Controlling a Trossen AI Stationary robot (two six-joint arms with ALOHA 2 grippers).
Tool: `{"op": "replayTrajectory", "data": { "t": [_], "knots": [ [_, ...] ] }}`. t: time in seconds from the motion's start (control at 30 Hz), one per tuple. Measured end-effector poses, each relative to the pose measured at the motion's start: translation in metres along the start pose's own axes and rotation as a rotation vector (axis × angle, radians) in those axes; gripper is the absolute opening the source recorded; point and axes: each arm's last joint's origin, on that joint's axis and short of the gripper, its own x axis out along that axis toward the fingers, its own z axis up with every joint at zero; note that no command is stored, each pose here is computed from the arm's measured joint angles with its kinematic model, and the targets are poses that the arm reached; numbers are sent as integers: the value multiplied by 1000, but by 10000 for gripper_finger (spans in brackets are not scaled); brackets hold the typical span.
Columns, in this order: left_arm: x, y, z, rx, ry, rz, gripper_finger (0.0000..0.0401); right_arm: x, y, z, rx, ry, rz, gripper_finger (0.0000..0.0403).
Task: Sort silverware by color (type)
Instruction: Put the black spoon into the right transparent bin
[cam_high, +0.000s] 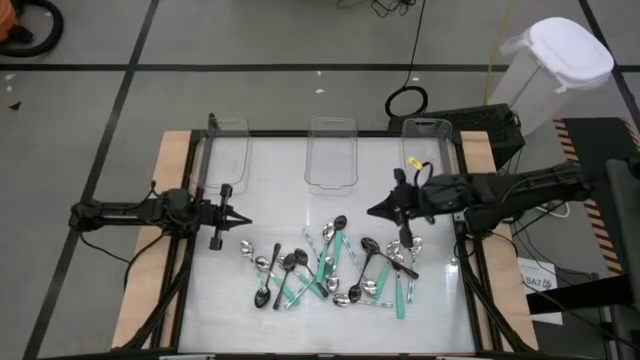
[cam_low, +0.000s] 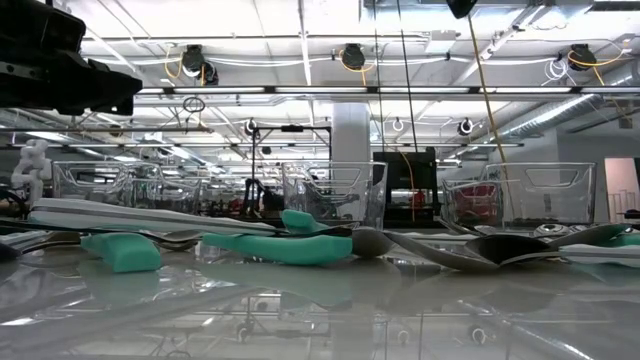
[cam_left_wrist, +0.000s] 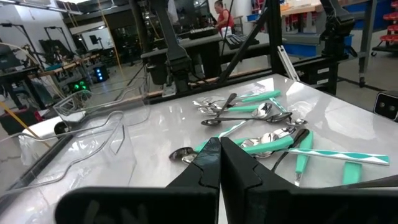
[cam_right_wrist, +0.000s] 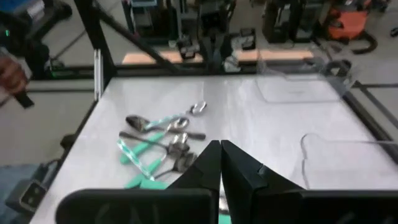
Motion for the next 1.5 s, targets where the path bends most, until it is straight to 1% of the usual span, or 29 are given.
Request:
{"op": "replayTrajectory", "data": {
  "t": [0.2,0.37,0.5,0.57,0.67,0.7,0.77,0.87,0.93,1.07,1.13,1.27,1.37,1.5],
  "knots": [
    [0,0,0,-7,1,3,1,20,15,-14,-18,120,19,8],
    [0,2,-1,-88,17,88,1,38,32,-33,-92,261,55,9],
    [0,3,-1,-116,20,104,1,54,48,-46,-116,333,89,8],
    [0,3,-1,-177,19,105,1,61,57,-53,-125,364,102,8],
    [0,2,-2,-335,20,93,1,70,70,-66,-150,424,123,9],
    [0,2,-2,-361,23,84,1,72,74,-69,-161,437,132,8],
    [0,0,-3,-365,29,63,1,75,83,-75,-183,449,141,8],
    [1,-2,-2,-354,31,40,1,80,93,-82,-221,445,107,8],
    [1,-3,0,-351,8,27,1,83,98,-87,-243,448,88,8],
    [2,-3,7,-335,-32,43,1,88,102,-94,-268,472,73,8],
    [2,0,20,-315,-48,57,1,90,102,-96,-270,477,70,8],
    [2,8,58,-273,-40,66,1,91,101,-96,-280,479,70,8],
    [5,15,93,-254,22,60,1,91,101,-96,-290,479,71,8],
    [18,23,136,-219,155,34,1,89,99,-98,-309,510,65,8]
  ]
}}
